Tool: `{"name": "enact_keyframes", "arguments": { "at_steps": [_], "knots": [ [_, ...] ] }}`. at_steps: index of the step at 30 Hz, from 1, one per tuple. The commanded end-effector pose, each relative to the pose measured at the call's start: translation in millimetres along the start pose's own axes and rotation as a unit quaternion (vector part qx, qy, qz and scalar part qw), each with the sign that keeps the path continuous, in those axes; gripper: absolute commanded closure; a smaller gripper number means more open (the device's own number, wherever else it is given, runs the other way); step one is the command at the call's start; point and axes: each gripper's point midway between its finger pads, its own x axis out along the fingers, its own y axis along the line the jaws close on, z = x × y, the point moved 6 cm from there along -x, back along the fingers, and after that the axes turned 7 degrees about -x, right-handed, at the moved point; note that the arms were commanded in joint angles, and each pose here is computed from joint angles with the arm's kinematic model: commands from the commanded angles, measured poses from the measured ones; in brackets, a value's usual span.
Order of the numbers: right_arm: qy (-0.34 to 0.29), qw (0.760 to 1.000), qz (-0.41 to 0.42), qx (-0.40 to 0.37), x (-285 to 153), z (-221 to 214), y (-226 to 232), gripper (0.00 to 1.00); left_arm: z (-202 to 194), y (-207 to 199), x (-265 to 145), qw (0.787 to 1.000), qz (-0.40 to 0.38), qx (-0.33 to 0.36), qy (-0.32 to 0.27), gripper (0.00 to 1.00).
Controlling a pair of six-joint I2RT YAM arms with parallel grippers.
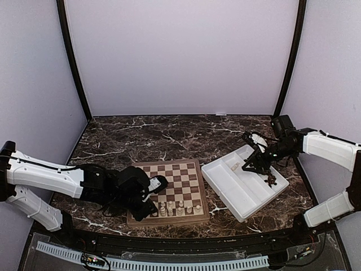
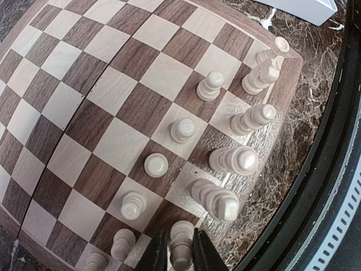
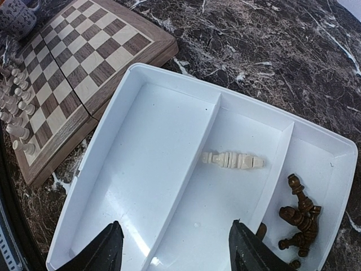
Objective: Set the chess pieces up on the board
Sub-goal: Place the bishop on c1.
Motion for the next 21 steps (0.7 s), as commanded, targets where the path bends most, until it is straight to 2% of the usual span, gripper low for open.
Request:
{"name": "enact_keyframes", "arguments": {
  "at_steps": [1,15,21],
  "knots": [
    [-0.001,1.000,0.006,-0.001,2,-2,0,0.34,-8,0,8,1.000,0.004,0.001,0.017,0.81],
    [-0.001,1.000,0.010,-0.001,2,-2,1,0.34,-7,2,6,1.000,0.014,0.005,0.021,0.75],
    [0.012,1.000,0.012,-0.019,-5,1,2,0.35,4,4,-19,1.000,0.025,0.006,0.001,0.63]
  ]
}}
